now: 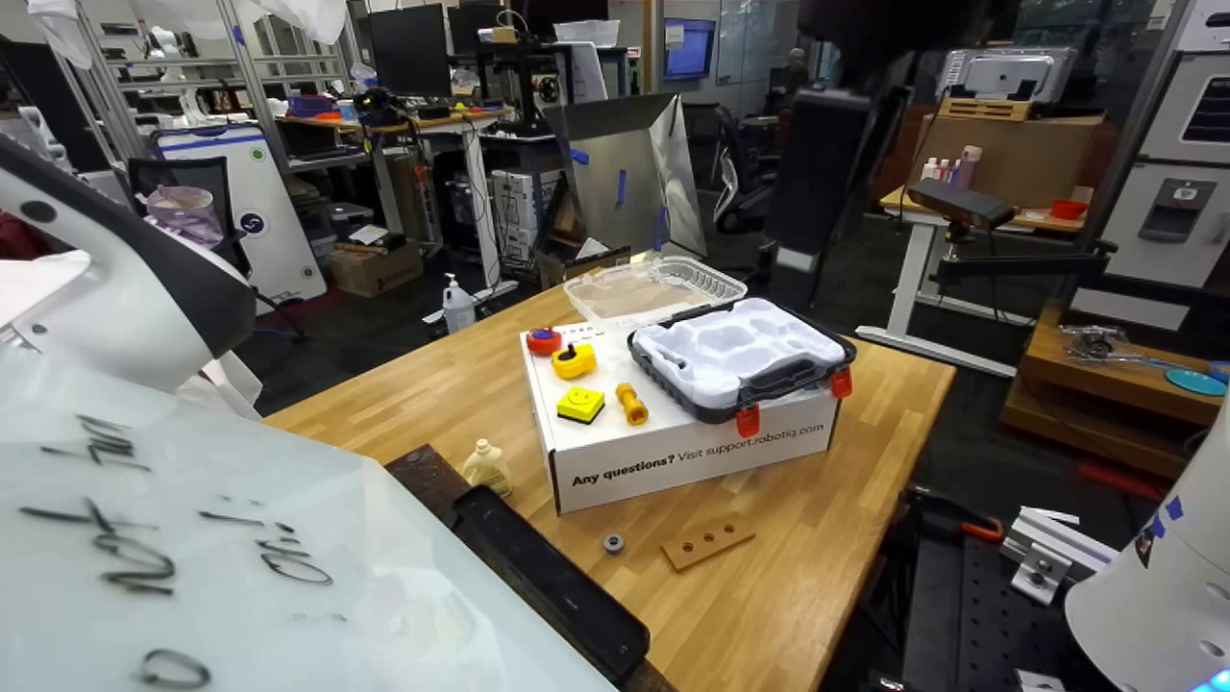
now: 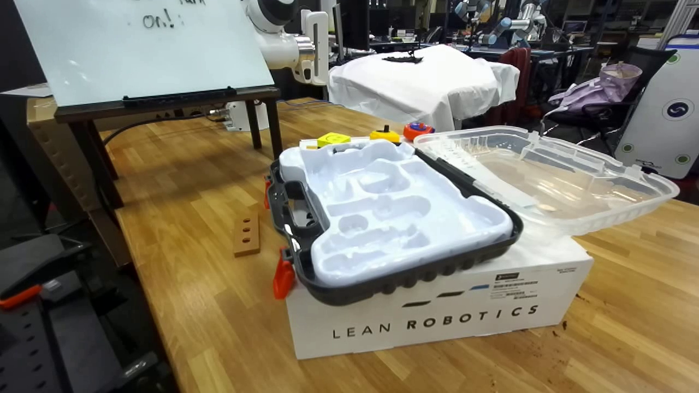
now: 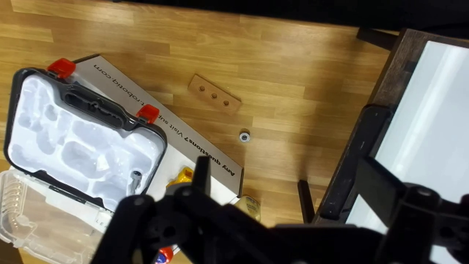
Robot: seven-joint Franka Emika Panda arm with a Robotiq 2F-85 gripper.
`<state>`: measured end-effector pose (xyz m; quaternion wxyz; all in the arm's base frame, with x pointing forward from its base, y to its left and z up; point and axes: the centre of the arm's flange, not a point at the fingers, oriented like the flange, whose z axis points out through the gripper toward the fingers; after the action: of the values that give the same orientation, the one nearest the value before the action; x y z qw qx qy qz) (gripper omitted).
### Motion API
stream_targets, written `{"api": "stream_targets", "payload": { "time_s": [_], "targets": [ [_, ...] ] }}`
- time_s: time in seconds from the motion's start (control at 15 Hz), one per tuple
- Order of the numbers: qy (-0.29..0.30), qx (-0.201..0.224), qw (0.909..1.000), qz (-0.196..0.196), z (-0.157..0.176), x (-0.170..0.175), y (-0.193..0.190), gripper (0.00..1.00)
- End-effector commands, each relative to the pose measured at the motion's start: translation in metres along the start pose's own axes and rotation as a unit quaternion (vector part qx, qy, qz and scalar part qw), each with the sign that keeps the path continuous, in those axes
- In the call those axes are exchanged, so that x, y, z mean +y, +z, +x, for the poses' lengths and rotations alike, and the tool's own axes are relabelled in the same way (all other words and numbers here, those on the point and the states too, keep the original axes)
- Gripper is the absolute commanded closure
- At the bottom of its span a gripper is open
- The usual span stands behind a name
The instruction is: Place the yellow and black block in the toolbox
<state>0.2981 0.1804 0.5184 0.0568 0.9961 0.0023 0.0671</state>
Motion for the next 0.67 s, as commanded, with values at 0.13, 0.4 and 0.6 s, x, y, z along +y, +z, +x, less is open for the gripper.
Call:
{"api": "stream_targets", "payload": {
  "time_s": [0.13, 0.4, 0.6],
  "targets": [
    [0.006, 0.019, 0.9997, 0.010, 0.057, -0.005, 0.018, 0.00],
    [0.007, 0.019, 0.9996, 0.020, 0.058, -0.001, 0.026, 0.00],
    [0.007, 0.021, 0.9995, 0.021, 0.059, -0.002, 0.024, 0.00]
  ]
}}
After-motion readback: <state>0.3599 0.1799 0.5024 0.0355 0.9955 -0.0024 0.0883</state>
